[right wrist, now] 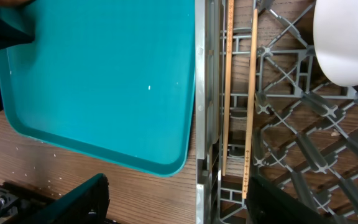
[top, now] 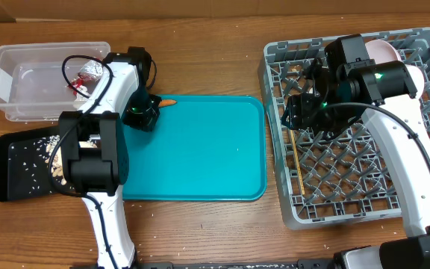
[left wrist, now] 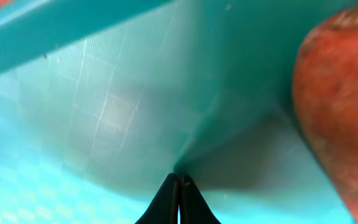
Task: Sort waste into correct bins and load items into the dishwasher
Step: 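Grasp the carrot with the left gripper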
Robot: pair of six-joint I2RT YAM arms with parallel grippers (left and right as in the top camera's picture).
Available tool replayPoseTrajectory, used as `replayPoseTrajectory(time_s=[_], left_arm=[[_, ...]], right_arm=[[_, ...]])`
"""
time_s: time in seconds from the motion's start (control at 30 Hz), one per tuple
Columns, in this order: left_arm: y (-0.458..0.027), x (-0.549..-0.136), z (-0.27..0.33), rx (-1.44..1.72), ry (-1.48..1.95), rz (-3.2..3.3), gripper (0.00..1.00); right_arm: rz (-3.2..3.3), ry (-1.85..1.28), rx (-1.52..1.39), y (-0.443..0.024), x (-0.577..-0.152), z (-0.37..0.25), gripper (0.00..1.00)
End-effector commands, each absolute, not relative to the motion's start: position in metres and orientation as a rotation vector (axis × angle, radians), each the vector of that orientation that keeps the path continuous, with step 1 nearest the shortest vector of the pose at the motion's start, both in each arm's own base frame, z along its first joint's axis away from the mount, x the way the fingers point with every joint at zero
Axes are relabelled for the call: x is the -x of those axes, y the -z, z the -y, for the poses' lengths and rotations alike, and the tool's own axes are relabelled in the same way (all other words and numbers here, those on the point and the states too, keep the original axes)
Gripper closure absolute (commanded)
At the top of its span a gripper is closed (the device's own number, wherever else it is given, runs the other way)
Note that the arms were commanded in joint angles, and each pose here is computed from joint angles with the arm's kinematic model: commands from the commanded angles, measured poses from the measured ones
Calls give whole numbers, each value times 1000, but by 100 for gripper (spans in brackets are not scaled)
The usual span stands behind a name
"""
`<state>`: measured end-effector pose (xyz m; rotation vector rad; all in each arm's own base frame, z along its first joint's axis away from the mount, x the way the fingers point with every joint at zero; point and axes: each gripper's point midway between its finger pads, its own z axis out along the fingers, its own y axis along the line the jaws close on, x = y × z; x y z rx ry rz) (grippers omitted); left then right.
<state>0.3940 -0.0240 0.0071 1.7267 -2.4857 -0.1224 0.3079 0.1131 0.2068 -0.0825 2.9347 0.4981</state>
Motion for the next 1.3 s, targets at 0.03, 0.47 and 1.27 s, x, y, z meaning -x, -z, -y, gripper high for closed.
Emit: replayPoseTrajectory(time_s=[0.03,0.47,1.27], left_arm=[[3,-399,8,-1739,201,2531,96],[4,-419,8,-1611,107,2680,79],[-37,-457,18,-1380,-98,2952,61]], right_arm=[[-2908,-496,84,-214,-311,-113,27],[-2900,-478,83,-214,-313,-111,27],[-2898,-431,78,-213,-315,-106,23]])
